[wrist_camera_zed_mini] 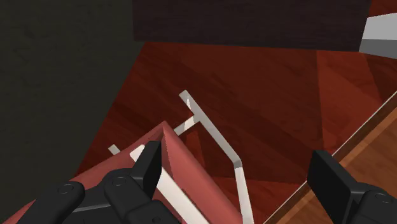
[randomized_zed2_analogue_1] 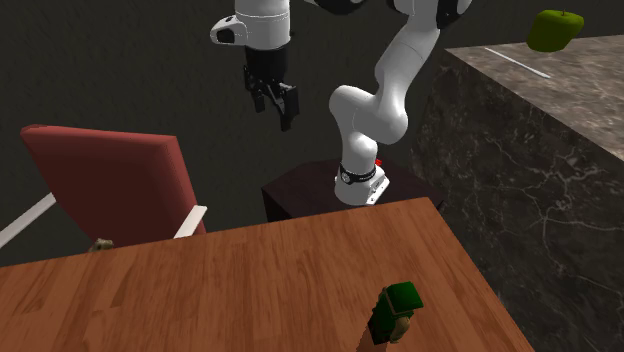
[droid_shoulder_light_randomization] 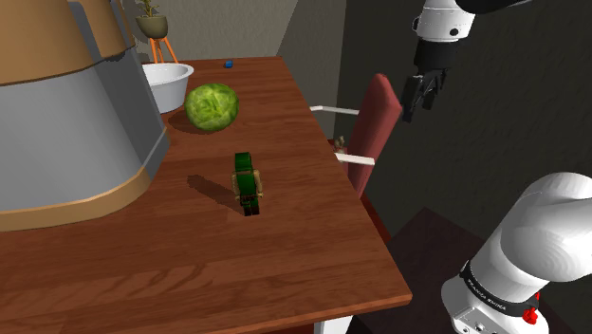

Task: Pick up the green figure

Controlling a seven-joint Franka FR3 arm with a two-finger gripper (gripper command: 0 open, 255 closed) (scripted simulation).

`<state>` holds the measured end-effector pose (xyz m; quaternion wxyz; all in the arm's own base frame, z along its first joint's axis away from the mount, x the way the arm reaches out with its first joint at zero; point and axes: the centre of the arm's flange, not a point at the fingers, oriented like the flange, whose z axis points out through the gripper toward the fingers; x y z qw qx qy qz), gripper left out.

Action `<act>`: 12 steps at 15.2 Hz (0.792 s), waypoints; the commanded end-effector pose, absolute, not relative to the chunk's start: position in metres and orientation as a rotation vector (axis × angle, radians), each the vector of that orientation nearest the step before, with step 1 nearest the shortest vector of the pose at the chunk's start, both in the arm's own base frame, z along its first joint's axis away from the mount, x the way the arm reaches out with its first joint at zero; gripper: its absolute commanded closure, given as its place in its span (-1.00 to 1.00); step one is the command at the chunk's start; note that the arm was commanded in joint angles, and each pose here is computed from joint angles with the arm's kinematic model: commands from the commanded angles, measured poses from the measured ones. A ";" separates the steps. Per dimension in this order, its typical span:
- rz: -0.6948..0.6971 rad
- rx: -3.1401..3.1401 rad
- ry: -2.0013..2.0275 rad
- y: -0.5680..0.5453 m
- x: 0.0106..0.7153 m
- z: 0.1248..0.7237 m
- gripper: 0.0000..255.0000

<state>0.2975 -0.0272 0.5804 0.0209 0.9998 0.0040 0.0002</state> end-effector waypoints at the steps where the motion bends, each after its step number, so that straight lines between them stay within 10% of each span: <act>1: 0.001 3.100 0.012 -0.027 0.298 0.580 -1.00; 12: 0.014 3.101 0.023 0.113 0.332 0.586 -1.00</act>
